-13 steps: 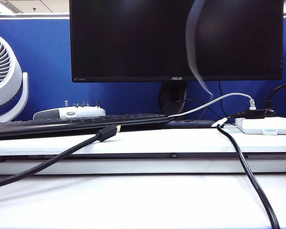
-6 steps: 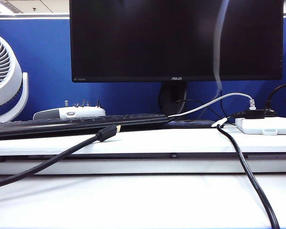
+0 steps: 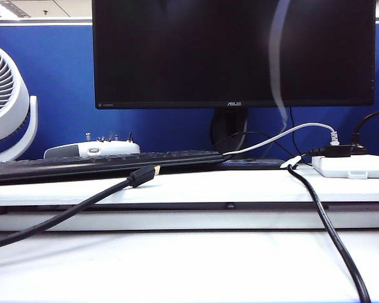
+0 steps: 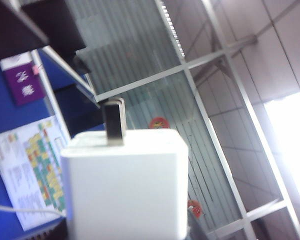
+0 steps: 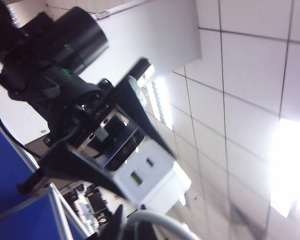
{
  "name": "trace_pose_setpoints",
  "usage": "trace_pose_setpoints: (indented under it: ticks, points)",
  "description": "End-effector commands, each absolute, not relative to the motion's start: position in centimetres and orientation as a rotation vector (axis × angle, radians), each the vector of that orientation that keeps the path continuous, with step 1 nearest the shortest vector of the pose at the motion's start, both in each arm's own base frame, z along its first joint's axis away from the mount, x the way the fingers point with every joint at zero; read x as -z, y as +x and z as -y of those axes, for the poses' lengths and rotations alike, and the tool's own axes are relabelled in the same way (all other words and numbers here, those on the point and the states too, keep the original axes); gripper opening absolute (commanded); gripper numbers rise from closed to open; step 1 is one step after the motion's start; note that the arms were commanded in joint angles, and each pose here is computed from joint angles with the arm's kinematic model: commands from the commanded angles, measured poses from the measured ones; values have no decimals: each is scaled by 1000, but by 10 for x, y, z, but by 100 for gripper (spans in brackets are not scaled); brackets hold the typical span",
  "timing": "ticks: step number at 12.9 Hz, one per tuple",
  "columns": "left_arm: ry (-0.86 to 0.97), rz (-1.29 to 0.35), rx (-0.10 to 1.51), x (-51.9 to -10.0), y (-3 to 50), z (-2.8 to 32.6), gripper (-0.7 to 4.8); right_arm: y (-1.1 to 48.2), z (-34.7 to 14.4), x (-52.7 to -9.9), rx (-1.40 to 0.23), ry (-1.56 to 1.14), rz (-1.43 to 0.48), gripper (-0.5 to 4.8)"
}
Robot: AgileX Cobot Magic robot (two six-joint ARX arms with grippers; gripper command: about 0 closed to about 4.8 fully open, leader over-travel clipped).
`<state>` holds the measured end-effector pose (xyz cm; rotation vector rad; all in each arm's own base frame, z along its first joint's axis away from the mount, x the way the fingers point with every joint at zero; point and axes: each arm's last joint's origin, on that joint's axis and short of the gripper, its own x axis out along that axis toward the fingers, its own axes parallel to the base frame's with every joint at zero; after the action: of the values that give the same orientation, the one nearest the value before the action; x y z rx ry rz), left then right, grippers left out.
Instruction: Pick up the Type-C charging cable and the charging base, insert one end of the Type-C charger into the corresponding slot on the base, and finally place the plugged-in charger back on the table.
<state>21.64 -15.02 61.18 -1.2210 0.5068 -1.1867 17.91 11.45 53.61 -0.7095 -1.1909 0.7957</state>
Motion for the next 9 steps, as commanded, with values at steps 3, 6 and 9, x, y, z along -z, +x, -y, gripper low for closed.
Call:
trace_pose_setpoints:
  ticks: [3,6,9]
  points:
    - [-1303,-643,1152,-604,226,157,79,162,-137,-537,-804,-775,1353,-5]
    - [-1304,-718,1187,-602,226,158,89,158,-148,-535,-795,-790,1375,-5]
    - [-1253,-812,1251,-600,223,159,89,161,-150,-533,-795,-808,1370,-5]
